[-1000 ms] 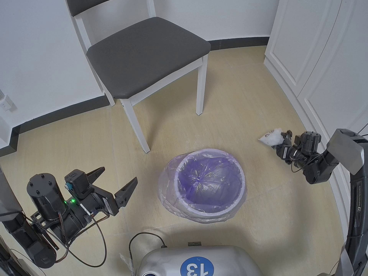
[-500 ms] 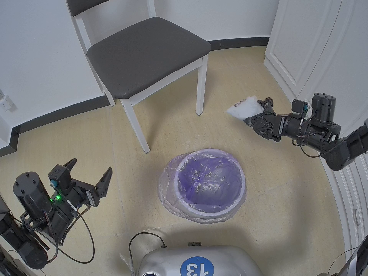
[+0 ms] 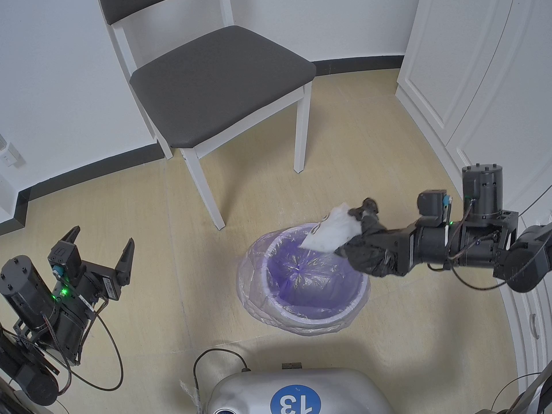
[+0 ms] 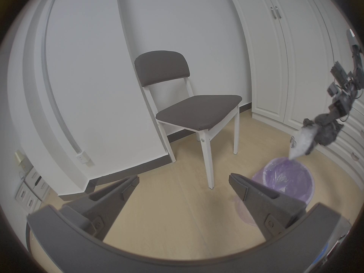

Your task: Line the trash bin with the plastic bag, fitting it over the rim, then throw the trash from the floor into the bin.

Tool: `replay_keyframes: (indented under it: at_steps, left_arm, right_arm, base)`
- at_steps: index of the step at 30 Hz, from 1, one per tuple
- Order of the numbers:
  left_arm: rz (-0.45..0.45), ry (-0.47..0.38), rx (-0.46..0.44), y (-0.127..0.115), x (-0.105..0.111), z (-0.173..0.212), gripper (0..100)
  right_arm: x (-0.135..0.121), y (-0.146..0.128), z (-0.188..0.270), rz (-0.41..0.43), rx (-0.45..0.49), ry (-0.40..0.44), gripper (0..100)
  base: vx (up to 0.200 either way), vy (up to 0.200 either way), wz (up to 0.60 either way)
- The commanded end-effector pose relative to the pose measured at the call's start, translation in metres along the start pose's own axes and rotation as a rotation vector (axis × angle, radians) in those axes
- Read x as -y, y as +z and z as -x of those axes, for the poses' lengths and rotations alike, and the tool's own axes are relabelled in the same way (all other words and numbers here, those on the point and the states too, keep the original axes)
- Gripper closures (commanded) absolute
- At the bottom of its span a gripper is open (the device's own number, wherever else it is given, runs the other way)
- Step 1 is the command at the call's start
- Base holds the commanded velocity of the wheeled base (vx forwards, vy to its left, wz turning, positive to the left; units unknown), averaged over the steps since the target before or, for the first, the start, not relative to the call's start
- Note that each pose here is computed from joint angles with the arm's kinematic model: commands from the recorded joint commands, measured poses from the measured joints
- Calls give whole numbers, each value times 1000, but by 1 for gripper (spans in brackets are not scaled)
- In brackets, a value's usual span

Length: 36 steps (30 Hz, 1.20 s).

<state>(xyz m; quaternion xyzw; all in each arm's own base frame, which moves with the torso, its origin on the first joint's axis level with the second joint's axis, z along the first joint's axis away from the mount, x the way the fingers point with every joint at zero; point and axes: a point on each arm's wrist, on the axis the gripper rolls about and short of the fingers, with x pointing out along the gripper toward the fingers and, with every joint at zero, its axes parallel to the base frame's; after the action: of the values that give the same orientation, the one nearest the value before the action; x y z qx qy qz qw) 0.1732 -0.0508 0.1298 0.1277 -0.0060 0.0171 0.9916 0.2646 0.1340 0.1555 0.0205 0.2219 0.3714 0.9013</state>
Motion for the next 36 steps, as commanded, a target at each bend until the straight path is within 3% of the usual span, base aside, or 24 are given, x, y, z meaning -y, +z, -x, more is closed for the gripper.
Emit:
replay_keyframes:
  at_steps: [1, 6, 12, 19, 36]
  left_arm:
    - [-8, 25, -18, -4, -2, -5, 0]
    - [27, 145, 61, 13, -18, -34, 0]
    - [31, 249, 83, 17, -40, -30, 0]
    - [16, 249, 69, 24, -44, -18, 0]
    - [13, 265, 52, 21, -43, -21, 0]
  right_arm:
    - [-20, -4, -2, 41, -16, 5, 100]
    - [-20, -10, -22, 44, -42, -3, 100]
    - [-5, -25, -61, 21, -88, -12, 100]
    - [7, -43, -86, 6, -166, -25, 100]
    - [67, -92, -149, -85, -276, -98, 100]
  base:
    - [0, 0, 0]
    - [0, 0, 0]
    - [0, 0, 0]
    - [0, 0, 0]
    - [0, 0, 0]
